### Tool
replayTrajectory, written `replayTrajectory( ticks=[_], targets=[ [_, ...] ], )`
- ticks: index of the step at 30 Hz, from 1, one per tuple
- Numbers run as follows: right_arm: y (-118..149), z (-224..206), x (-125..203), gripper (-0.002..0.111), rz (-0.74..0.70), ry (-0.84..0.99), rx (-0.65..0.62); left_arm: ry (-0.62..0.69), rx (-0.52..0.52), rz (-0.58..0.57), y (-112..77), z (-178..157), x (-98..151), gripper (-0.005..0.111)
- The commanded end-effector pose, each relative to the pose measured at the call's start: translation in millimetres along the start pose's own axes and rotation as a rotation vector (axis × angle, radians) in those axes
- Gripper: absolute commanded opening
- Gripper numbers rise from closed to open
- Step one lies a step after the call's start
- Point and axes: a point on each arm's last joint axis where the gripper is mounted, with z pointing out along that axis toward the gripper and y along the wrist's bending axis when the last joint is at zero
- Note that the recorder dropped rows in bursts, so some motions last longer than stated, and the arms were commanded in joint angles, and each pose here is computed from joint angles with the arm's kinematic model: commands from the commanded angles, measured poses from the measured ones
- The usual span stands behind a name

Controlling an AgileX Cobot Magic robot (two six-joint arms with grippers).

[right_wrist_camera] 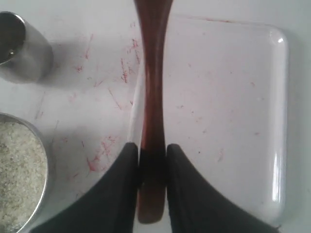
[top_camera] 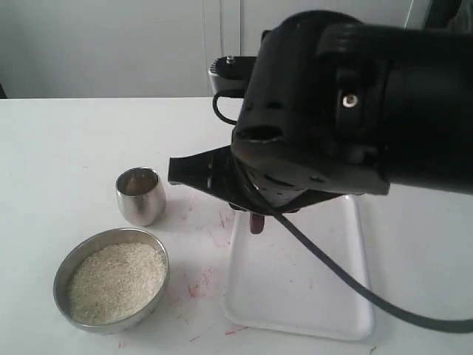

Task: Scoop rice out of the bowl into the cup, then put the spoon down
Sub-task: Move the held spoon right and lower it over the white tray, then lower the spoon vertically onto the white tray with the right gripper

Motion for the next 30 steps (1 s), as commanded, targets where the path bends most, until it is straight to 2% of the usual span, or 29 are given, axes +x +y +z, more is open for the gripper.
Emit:
replayTrajectory(
  ticks=[1, 13, 19, 30],
  targets=[
    [-16.3, 10.2, 3.7, 0.0, 0.101, 0.085, 0.061, 0.04, 0.009, -0.004, -1.4, 0.7, 5.8, 0.014],
    [-42.0, 36.0, 5.6, 0.0, 0.034, 0.243, 0.099, 0.04, 0.009, -0.004, -1.4, 0.7, 5.8, 0.014],
    [-43.1, 54.3, 7.4, 0.0, -0.01, 0.36, 0.052, 0.04, 0.009, -0.004, -1.4, 0.7, 5.8, 0.014],
    [-44.8, 85.4, 12.9, 0.0, -0.029, 0.432, 0.099, 0.04, 0.009, -0.004, -1.4, 0.7, 5.8, 0.014]
  ],
)
